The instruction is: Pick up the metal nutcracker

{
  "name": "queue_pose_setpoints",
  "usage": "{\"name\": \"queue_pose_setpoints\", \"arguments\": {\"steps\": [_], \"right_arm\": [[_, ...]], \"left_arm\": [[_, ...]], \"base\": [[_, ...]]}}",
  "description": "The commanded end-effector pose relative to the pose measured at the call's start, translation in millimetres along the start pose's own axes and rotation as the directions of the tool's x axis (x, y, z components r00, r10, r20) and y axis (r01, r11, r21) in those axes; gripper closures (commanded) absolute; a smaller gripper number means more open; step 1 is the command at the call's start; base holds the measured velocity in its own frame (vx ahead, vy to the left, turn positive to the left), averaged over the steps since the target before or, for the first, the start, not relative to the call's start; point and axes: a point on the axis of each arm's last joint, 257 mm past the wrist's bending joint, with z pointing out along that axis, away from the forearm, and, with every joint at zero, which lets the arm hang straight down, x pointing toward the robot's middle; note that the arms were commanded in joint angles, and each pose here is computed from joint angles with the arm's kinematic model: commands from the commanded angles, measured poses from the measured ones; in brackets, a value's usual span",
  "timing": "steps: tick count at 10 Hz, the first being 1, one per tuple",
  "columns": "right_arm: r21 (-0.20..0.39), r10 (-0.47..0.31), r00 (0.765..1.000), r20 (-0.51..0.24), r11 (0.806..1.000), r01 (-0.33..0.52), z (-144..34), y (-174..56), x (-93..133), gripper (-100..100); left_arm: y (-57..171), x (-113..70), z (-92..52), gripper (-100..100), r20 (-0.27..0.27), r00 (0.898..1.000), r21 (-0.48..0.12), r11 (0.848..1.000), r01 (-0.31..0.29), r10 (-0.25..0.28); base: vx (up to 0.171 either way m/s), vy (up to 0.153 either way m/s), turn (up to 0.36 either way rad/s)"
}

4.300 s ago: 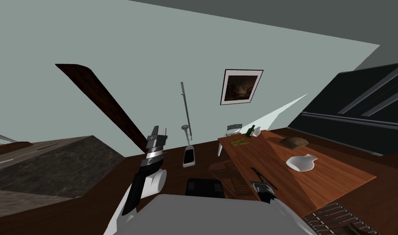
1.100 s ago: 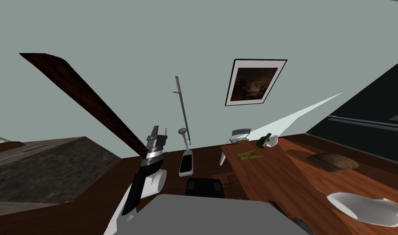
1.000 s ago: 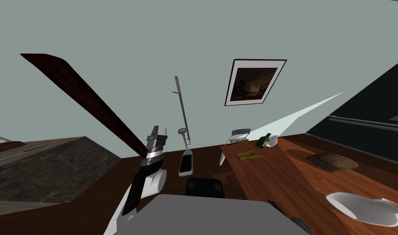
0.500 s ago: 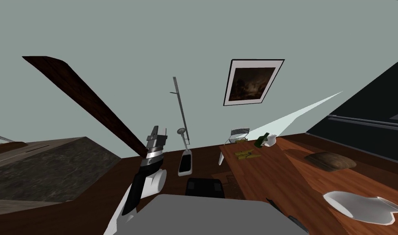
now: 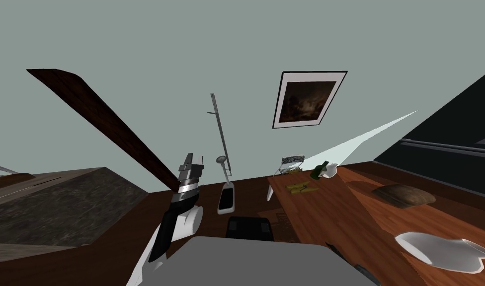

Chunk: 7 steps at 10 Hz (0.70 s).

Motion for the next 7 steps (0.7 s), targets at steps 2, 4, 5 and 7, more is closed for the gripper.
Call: {"name": "queue_pose_setpoints", "arguments": {"steps": [2, 4, 5, 7], "right_arm": [[-0.002, -0.009, 1.000, 0.006, 1.000, 0.009, 7.5, -12, 7, 100], [-0.001, -0.009, 1.000, 0.008, 1.000, 0.009, 13.6, -27, 17, 100], [-0.001, -0.009, 1.000, 0.008, 1.000, 0.009, 13.6, -27, 17, 100], [-0.003, -0.014, 1.000, 0.010, 1.000, 0.014, 12.8, -26, 17, 0]], "left_arm": [[0, 0.0, 0.0, 0, 0.000, 1.000, 0.000, 1.000, 0.000, 0.000], [0, 0.0, 0.0, 0, 0.000, 1.000, 0.000, 1.000, 0.000, 0.000], [0, 0.0, 0.0, 0, 0.000, 1.000, 0.000, 1.000, 0.000, 0.000], [0, 0.0, 0.0, 0, 0.000, 1.000, 0.000, 1.000, 0.000, 0.000]], "base": [[0.016, 0.113, -0.014], [0.023, 0.134, -0.009], [0.013, 0.071, -0.014], [0.003, 0.016, 0.000]]}}
